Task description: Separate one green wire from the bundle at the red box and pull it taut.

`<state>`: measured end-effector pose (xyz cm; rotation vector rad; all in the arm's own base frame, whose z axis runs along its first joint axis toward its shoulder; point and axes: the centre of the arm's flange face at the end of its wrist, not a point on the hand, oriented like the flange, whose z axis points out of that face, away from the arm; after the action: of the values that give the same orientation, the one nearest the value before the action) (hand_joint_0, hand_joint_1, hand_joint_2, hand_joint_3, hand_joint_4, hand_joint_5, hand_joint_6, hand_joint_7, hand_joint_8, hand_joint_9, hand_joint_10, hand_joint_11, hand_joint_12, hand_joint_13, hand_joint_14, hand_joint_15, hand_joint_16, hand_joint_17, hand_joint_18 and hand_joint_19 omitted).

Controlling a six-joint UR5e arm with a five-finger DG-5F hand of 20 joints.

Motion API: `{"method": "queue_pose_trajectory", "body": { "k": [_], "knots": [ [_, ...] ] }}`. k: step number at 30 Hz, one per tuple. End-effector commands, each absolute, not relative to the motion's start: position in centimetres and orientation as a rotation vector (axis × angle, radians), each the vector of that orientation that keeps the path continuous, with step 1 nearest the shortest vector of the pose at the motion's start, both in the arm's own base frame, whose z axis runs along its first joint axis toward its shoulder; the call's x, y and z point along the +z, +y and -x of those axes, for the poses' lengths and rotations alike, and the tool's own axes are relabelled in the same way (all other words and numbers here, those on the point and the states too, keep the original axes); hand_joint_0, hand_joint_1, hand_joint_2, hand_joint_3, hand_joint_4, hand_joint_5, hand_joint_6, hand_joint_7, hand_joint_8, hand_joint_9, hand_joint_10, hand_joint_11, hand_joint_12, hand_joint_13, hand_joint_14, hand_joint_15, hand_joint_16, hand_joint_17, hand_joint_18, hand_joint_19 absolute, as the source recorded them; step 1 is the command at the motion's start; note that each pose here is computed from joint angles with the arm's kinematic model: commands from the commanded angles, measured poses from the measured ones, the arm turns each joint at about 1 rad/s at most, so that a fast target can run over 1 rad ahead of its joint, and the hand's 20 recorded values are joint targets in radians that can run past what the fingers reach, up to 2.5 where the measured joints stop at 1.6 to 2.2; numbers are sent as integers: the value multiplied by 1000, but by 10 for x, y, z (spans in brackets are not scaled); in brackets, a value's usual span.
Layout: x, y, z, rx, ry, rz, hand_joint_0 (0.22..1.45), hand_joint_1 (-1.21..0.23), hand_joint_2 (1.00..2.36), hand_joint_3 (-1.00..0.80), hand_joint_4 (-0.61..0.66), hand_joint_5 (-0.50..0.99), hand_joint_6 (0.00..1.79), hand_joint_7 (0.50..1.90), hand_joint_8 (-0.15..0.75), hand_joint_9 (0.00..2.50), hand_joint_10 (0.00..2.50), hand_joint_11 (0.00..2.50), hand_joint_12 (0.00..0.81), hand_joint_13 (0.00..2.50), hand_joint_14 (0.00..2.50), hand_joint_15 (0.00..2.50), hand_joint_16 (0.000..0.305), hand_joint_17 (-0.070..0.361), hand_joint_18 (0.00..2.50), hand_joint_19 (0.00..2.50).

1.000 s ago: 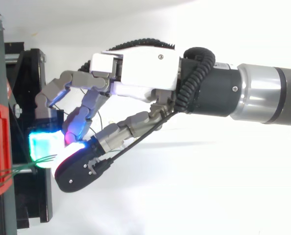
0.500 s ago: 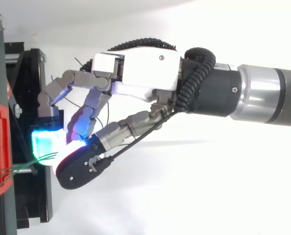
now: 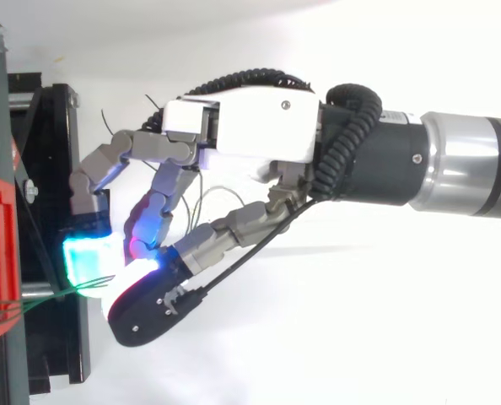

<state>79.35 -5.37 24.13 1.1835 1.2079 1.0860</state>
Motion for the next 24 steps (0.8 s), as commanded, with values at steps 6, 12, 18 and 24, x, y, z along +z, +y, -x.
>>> {"method": "queue_pose_trajectory", "body": {
  "k": [6, 12, 18, 24],
  "knots": [
    [243, -61, -790, 1047, 1236, -1179, 628, -885, 1000, -500, 75, -197, 933, 928, 264, 1207, 17, 1330, 358, 949, 23, 691, 50, 112, 824, 562],
    [243, -65, -789, 1042, 1235, -1183, 550, -771, 1000, -500, 93, -193, 924, 936, 277, 1212, 18, 1303, 374, 962, 22, 694, 53, 119, 838, 578],
    [246, -70, -787, 1031, 1241, -1186, 595, -671, 1000, -500, 86, -192, 917, 951, 273, 1217, 19, 1290, 370, 955, 24, 699, 52, 116, 824, 590],
    [248, -71, -785, 1017, 1250, -1179, 573, -690, 1001, -485, 91, -192, 914, 973, 280, 1211, 18, 1291, 377, 955, 22, 716, 53, 119, 812, 605]
  ]
}}
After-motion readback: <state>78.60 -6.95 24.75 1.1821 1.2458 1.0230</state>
